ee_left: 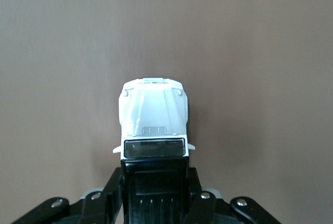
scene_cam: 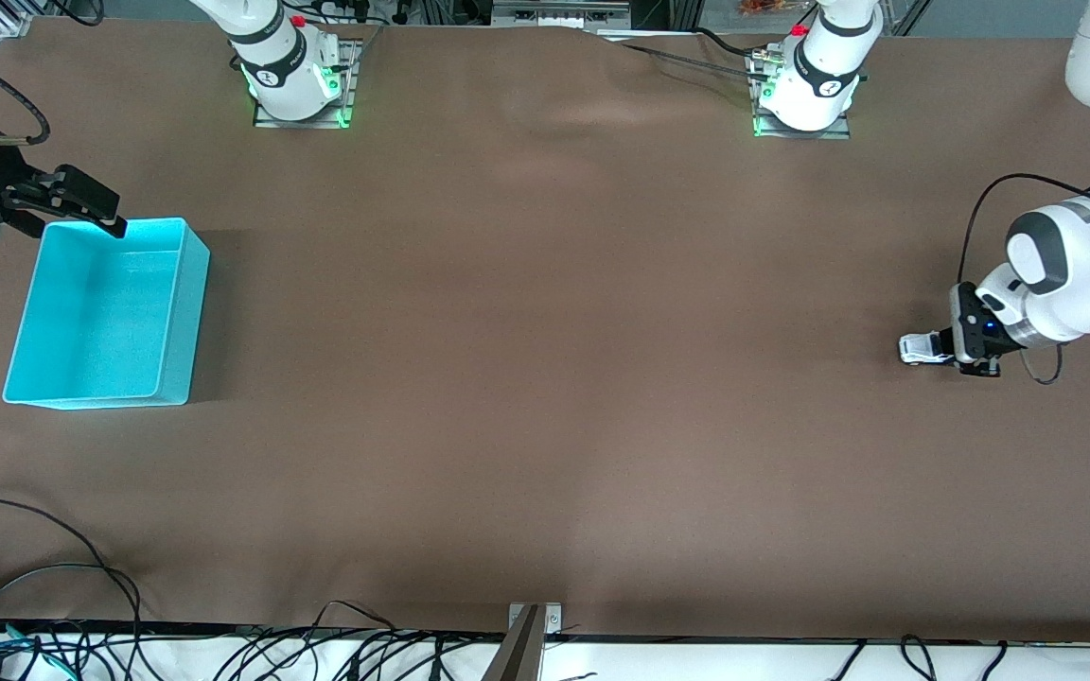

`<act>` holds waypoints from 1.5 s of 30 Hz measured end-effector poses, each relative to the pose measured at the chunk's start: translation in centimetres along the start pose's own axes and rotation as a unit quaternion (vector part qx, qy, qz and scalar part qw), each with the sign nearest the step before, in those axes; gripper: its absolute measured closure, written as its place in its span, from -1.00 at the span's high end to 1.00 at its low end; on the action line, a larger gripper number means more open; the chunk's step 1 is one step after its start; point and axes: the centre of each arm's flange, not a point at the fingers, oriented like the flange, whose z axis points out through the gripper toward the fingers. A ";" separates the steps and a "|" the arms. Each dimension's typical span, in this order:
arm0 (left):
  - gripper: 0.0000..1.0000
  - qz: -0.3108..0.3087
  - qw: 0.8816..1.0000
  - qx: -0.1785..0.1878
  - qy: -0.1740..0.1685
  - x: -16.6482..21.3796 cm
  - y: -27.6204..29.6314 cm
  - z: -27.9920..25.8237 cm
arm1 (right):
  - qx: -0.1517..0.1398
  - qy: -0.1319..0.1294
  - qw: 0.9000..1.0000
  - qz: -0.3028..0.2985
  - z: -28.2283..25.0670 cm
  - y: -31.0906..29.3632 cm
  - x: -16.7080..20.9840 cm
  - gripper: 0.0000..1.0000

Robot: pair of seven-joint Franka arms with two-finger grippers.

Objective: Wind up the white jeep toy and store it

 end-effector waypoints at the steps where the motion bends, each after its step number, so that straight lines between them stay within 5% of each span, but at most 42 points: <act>1: 0.03 0.001 1.000 0.001 0.000 -0.7 0.1 0.0 | 0.000 0.000 1.000 0.000 0.0 0.0 0.0 1.00; 36: 0.03 -0.005 1.000 0.017 -0.003 -8.9 1.1 -0.3 | 0.000 0.000 1.000 0.000 0.0 0.0 0.0 1.00; 41: 0.35 -0.007 1.000 -0.001 0.009 -8.9 1.6 1.8 | 0.000 0.000 1.000 0.000 0.0 0.0 0.0 1.00; 45: 0.80 -0.011 0.999 -0.023 0.021 -8.7 1.4 2.1 | 0.000 0.000 1.000 0.000 0.0 0.0 0.0 1.00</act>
